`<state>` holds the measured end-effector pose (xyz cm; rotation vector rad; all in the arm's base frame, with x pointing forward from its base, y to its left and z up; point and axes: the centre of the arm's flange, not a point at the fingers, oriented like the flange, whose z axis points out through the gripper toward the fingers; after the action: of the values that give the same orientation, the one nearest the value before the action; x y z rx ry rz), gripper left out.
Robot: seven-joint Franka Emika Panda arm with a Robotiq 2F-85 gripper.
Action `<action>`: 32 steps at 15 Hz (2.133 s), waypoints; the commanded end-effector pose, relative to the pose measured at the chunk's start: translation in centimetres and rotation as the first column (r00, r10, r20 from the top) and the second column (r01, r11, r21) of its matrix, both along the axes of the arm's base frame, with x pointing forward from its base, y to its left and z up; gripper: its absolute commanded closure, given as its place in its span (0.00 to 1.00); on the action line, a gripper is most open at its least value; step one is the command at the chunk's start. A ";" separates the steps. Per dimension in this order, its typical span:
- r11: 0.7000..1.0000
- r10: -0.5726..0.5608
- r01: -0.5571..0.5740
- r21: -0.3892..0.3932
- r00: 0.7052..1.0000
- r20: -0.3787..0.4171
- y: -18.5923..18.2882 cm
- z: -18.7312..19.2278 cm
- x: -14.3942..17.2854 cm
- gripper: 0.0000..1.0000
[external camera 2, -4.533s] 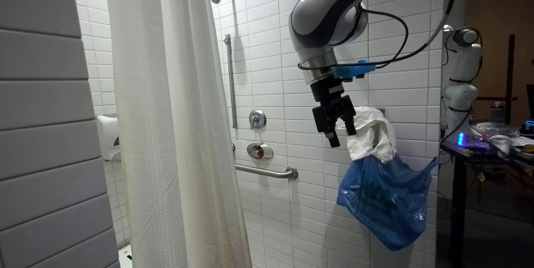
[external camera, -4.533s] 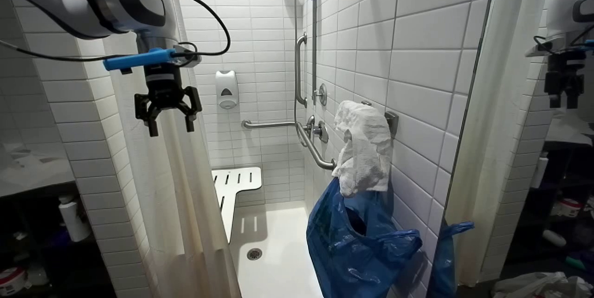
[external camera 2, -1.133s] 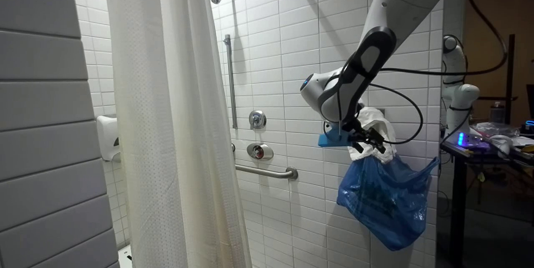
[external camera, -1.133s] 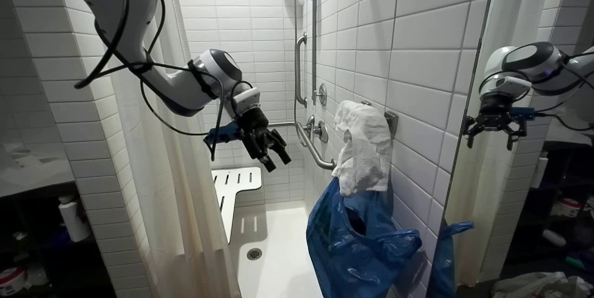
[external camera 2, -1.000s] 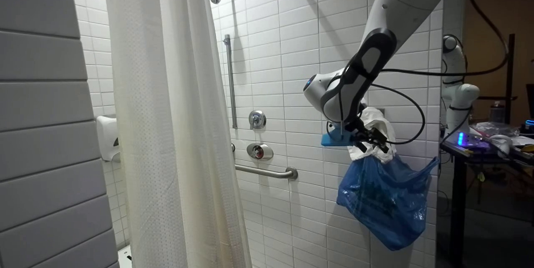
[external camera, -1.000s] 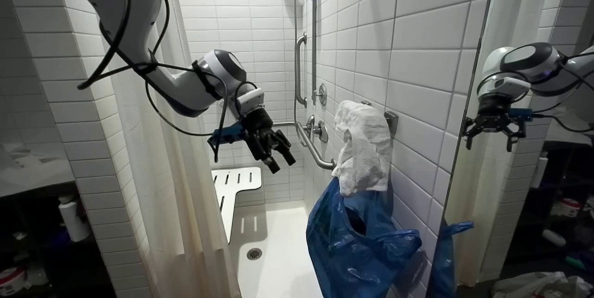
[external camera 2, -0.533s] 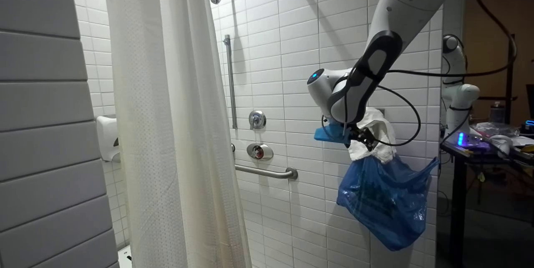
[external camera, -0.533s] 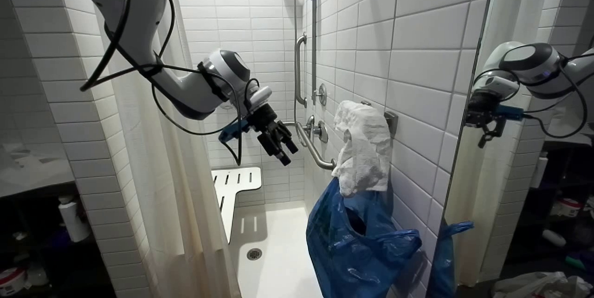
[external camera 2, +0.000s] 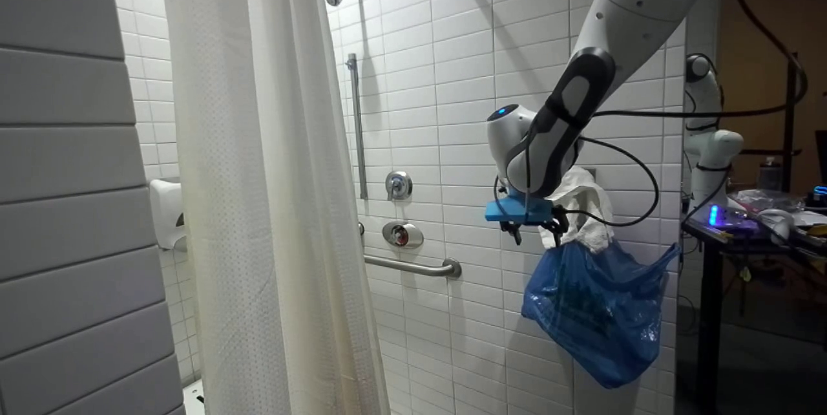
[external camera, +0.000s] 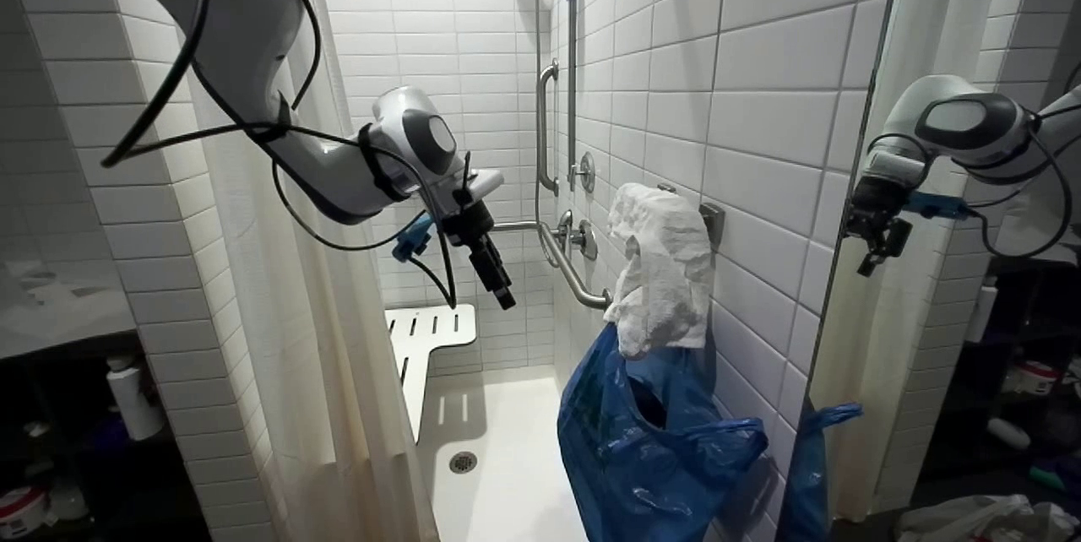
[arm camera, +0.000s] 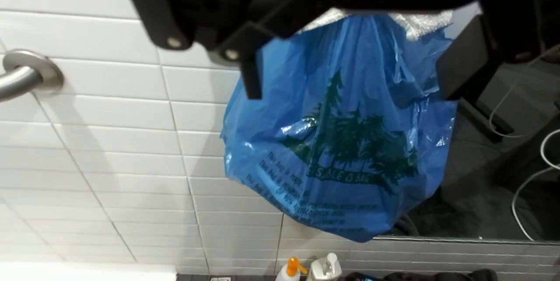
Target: Put the white towel in the plastic
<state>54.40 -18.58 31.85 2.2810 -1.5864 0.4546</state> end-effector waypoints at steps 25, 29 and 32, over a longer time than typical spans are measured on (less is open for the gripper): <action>0.915 -0.317 0.357 -0.189 0.924 0.213 -12.7 -4.1 -2.8 0.00; 0.917 -0.264 0.311 -0.251 0.943 0.203 -10.7 -4.4 -2.0 0.00; 0.907 -0.258 0.309 -0.286 0.945 0.203 -10.5 -4.1 -1.8 0.00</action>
<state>52.53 -29.50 27.16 1.8170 -1.7664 0.7405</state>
